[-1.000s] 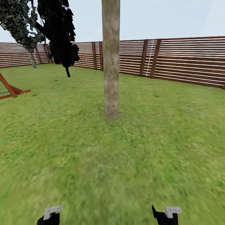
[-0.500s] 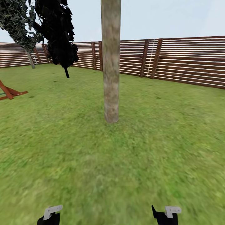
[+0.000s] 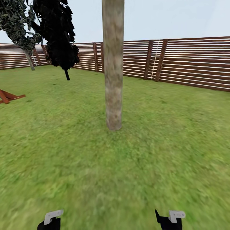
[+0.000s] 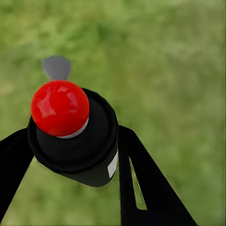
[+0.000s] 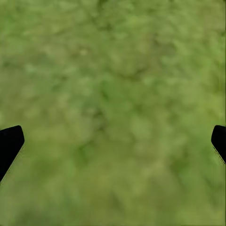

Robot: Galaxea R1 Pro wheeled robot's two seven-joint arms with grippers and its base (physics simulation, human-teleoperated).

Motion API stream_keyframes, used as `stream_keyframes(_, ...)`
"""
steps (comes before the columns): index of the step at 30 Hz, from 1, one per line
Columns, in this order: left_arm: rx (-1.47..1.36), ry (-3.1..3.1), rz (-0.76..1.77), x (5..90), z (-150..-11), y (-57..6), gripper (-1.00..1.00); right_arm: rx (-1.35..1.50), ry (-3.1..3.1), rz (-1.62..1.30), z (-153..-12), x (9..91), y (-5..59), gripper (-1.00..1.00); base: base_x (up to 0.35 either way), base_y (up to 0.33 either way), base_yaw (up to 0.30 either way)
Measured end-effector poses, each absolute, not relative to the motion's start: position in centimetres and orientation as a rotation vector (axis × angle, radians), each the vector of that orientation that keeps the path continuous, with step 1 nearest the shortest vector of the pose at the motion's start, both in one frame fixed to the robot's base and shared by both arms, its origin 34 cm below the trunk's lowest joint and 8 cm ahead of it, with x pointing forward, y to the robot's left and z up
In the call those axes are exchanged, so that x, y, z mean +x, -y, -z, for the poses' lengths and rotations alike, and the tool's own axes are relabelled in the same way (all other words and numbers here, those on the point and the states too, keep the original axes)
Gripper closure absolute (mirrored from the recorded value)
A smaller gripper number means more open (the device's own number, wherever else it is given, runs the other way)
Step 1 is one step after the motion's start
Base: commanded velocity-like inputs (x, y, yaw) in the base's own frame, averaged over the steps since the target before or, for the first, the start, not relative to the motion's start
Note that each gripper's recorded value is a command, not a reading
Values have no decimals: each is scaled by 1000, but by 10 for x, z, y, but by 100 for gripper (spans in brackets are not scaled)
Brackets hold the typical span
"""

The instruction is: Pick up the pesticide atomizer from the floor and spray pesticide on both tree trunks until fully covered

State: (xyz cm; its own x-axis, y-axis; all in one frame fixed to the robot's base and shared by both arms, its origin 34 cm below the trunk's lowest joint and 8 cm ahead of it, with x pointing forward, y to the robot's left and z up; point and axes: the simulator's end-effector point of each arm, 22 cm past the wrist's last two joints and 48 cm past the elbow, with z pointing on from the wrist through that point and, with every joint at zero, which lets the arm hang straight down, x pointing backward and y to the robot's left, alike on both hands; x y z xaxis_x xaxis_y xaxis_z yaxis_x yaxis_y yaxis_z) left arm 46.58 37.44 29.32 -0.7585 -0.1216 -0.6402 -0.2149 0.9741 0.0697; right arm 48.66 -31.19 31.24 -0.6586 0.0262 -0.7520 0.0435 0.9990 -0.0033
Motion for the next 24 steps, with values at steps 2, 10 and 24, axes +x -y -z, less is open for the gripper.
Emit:
stream_keyframes(2,-235,-2439,-183,466,-293,-375,100,48,-2290,26,-312,487,312,-100,339,0,0)
stream_keyframes(10,-233,-2432,-182,468,-296,-376,100,49,-2283,28,-315,488,312,-100,339,0,0)
stream_keyframes(24,-187,-2393,-154,489,-309,-370,100,49,-2264,26,-322,495,312,-100,339,-2,0)
